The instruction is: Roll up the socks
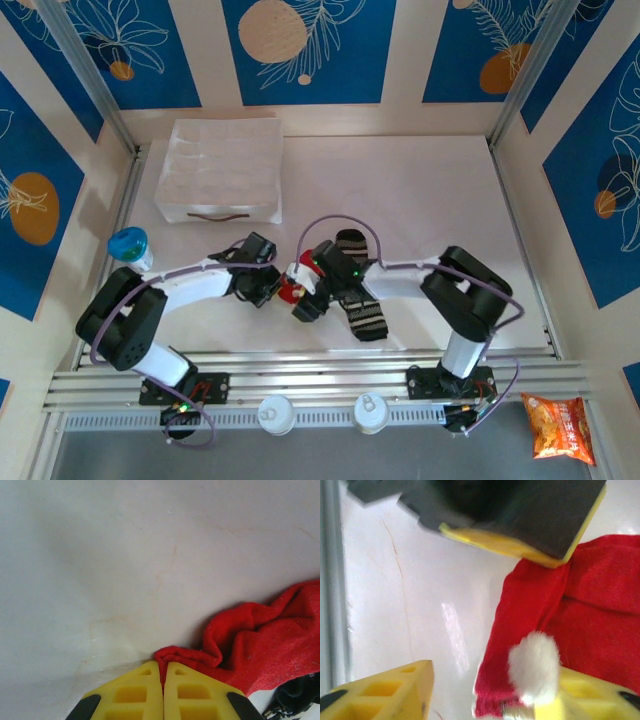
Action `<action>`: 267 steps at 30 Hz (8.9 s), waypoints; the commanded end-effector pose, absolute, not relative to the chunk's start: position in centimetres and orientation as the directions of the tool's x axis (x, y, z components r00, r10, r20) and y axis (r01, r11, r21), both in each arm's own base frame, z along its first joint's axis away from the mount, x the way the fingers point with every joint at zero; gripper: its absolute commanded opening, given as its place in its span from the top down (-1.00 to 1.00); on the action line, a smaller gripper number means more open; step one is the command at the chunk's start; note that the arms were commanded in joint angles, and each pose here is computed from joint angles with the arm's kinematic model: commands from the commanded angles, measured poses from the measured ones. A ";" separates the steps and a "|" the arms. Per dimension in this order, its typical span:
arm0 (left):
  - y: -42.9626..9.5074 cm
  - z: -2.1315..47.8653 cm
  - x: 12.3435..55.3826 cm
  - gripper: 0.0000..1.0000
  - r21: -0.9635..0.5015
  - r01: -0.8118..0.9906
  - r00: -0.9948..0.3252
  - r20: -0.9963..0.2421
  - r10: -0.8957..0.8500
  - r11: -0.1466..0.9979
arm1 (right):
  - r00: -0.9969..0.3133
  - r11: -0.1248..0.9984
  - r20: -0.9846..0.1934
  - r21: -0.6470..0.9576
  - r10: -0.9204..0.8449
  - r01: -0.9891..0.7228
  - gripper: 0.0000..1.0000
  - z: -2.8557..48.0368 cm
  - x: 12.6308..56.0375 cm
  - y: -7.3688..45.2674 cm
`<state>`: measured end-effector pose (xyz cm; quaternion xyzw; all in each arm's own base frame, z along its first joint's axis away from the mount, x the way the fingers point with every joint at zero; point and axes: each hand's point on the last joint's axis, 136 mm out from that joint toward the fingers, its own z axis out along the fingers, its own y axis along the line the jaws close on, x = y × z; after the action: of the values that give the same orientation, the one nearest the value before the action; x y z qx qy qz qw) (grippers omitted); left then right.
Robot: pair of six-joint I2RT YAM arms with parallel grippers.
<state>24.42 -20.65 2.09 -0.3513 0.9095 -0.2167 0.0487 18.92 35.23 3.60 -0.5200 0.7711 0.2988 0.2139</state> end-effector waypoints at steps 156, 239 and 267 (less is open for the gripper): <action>-13.7 5.8 22.5 -0.40 -0.261 -0.825 -0.539 0.096 -0.837 0.502 | -0.469 0.201 -0.457 0.521 -0.755 -0.830 1.00 0.7 14.7 38.8; -14.3 6.9 23.0 -0.60 -0.310 -0.847 -0.486 0.124 -0.865 0.431 | -0.290 0.272 -0.606 0.123 -0.741 -0.954 1.00 0.0 17.6 37.9; -18.9 0.8 21.5 0.24 -0.328 -0.769 -0.625 0.201 -0.755 0.549 | -0.662 0.356 -0.407 0.607 -0.629 -0.711 0.90 -1.4 18.6 37.3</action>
<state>23.26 -18.86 2.28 -0.4518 0.8613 -0.2319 0.0120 21.24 39.40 2.60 -0.3996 0.7907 0.4525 0.1019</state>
